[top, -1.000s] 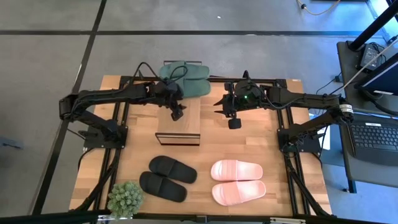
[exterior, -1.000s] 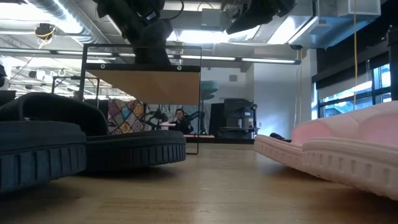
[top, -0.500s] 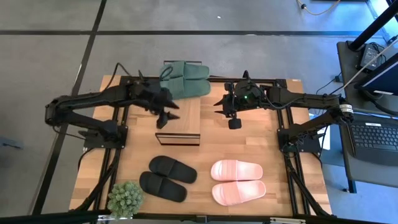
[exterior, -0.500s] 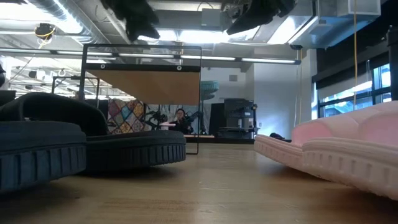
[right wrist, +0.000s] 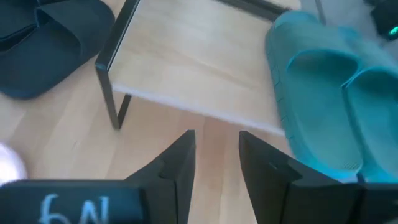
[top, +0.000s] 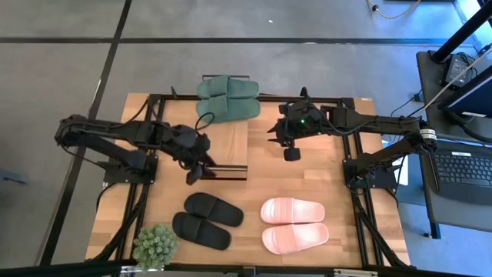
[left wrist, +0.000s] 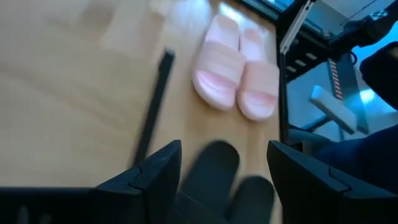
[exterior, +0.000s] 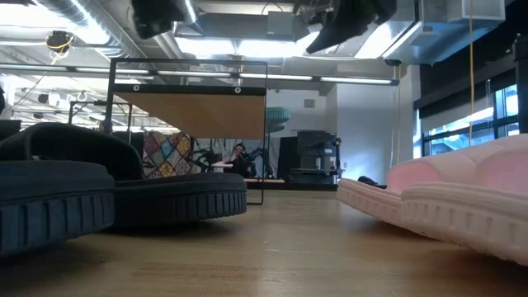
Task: Pick and place slides into the shelf
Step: Put the right black slipper on the shelf
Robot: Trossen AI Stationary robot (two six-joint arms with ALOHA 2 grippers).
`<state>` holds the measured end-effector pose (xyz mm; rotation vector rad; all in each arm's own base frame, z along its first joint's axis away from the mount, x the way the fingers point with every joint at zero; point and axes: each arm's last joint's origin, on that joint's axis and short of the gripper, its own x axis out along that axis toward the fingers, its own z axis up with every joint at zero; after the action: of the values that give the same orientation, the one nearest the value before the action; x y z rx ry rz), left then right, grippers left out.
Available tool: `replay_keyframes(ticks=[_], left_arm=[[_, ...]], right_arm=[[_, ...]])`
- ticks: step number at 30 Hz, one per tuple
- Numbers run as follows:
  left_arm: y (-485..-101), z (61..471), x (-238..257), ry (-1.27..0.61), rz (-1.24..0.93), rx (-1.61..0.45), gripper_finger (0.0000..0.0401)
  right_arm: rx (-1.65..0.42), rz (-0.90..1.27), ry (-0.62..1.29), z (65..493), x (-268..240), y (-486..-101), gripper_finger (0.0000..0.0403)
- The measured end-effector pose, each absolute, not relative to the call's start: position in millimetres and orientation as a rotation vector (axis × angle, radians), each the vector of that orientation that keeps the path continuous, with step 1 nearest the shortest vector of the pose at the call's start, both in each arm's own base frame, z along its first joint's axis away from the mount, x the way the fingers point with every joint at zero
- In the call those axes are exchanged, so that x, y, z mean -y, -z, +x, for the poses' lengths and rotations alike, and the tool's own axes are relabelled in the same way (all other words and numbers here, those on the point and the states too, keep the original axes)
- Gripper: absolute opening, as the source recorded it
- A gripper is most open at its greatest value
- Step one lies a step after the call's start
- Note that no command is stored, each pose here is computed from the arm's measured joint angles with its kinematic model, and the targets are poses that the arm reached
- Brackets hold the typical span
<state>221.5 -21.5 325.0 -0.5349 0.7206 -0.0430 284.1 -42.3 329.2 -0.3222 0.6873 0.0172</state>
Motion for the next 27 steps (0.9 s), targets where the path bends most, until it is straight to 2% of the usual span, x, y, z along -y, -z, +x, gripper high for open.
replay_keyframes(ticks=[6,12,18,27], left_arm=[[-322,205,42,-0.025,-0.598,-0.814,0.0228],[-312,175,54,-0.095,-0.707,-0.793,0.0228],[-277,147,55,-0.238,-0.855,-0.764,0.0228],[-224,139,54,-0.342,-1.071,-0.814,0.0228]], right_arm=[[-0.753,-0.283,-0.02,280,42,-324,0.0125],[-0.767,-0.236,-0.005,279,41,-323,0.0125],[-0.76,-0.236,-0.004,279,41,-324,0.0125],[-0.76,-0.237,-0.004,279,41,-324,0.0125]])
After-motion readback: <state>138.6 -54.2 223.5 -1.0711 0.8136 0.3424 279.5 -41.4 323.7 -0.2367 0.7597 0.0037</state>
